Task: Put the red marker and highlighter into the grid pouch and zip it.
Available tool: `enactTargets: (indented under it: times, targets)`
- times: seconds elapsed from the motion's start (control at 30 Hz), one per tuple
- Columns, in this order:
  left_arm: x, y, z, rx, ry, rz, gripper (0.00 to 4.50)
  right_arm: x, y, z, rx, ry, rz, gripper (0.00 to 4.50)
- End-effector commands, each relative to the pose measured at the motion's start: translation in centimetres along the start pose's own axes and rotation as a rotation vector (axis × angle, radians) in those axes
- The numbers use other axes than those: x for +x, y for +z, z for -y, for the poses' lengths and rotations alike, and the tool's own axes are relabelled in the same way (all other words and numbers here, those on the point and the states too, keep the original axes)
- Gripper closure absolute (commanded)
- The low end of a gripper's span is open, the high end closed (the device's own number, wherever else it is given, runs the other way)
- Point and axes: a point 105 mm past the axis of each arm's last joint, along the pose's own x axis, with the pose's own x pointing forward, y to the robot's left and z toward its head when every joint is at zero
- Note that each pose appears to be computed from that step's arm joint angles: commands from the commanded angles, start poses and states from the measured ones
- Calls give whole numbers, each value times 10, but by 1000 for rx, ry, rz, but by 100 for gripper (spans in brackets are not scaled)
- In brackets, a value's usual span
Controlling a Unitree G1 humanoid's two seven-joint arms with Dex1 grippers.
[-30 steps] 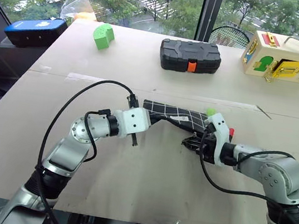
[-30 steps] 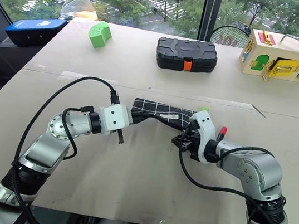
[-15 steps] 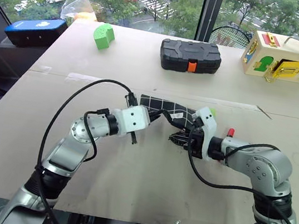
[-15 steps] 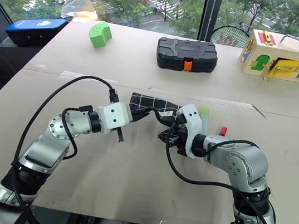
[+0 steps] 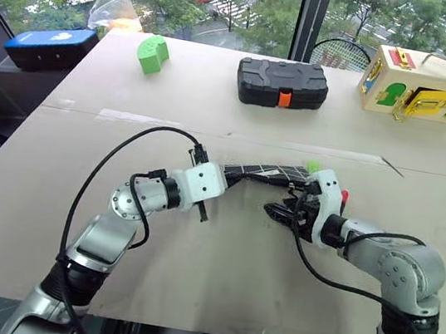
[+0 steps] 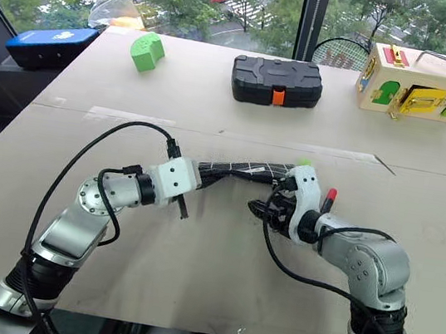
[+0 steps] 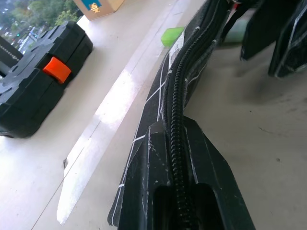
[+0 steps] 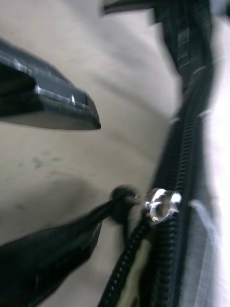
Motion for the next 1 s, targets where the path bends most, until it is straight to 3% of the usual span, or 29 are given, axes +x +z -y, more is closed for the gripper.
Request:
enactTargets:
  times: [0.03,0.37,1.0]
  targets:
    - [1,18,-6,45,30,47,450,-11,18,1,12,-100,128,178]
    - [5,17,-9,50,38,42,450,-20,31,6,105,-260,244,178]
    - [7,17,-8,57,29,38,450,-19,34,-8,39,-221,247,178]
